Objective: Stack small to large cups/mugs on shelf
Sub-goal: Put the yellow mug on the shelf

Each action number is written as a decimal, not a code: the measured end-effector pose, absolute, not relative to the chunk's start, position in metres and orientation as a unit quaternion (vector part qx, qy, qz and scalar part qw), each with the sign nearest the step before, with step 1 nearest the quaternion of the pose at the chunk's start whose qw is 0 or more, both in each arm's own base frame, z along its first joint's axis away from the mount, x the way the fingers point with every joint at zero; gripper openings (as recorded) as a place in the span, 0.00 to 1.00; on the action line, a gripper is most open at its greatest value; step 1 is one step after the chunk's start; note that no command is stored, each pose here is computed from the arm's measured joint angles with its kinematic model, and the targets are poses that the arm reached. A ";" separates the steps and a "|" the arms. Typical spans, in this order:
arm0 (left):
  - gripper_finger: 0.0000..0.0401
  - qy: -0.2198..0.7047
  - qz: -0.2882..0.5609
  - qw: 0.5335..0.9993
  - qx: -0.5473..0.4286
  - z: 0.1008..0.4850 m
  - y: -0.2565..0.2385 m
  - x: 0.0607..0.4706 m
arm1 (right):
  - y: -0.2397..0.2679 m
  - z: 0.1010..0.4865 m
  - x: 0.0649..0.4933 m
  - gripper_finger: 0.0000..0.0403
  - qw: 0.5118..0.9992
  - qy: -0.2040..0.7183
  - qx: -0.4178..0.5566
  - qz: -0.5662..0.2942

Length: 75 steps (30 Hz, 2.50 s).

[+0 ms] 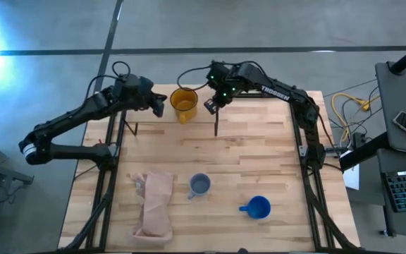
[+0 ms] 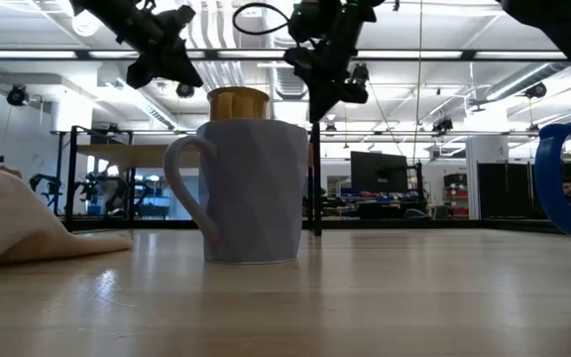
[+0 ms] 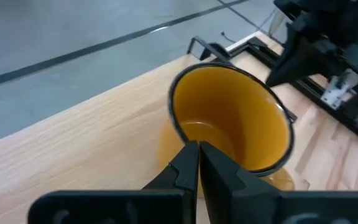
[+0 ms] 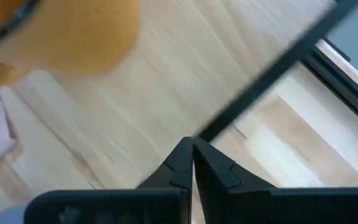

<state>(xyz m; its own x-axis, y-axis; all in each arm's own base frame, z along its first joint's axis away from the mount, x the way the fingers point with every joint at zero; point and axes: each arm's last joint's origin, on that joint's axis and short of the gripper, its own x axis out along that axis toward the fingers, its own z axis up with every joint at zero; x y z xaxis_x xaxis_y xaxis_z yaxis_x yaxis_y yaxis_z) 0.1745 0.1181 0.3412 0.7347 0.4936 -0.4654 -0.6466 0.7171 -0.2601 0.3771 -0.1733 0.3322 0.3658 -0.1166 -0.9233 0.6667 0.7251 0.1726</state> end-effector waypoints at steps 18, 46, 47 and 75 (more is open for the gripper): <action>0.00 0.070 0.291 0.944 -0.140 0.374 0.115 0.172 | -0.170 0.352 0.387 0.02 0.843 0.423 0.293 -0.155; 0.28 0.228 0.387 0.865 -0.225 0.377 0.129 0.189 | -0.170 0.375 0.353 0.43 0.801 0.421 0.311 -0.290; 0.28 0.229 0.386 0.864 -0.228 0.377 0.132 0.192 | -0.169 0.381 0.348 0.43 0.801 0.418 0.309 -0.296; 0.29 0.336 0.381 0.817 -0.274 0.369 0.156 0.232 | -0.168 0.388 0.302 0.43 0.777 0.434 0.300 -0.344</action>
<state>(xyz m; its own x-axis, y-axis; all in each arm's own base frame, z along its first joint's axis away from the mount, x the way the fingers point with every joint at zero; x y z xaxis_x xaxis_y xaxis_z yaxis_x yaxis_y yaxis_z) 0.2319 0.1561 0.3692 0.4836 0.4377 -0.7580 -0.8064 0.5596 -0.1914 0.3023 -0.1679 0.3876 0.3863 -0.2738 -0.8808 0.7945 0.5839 0.1670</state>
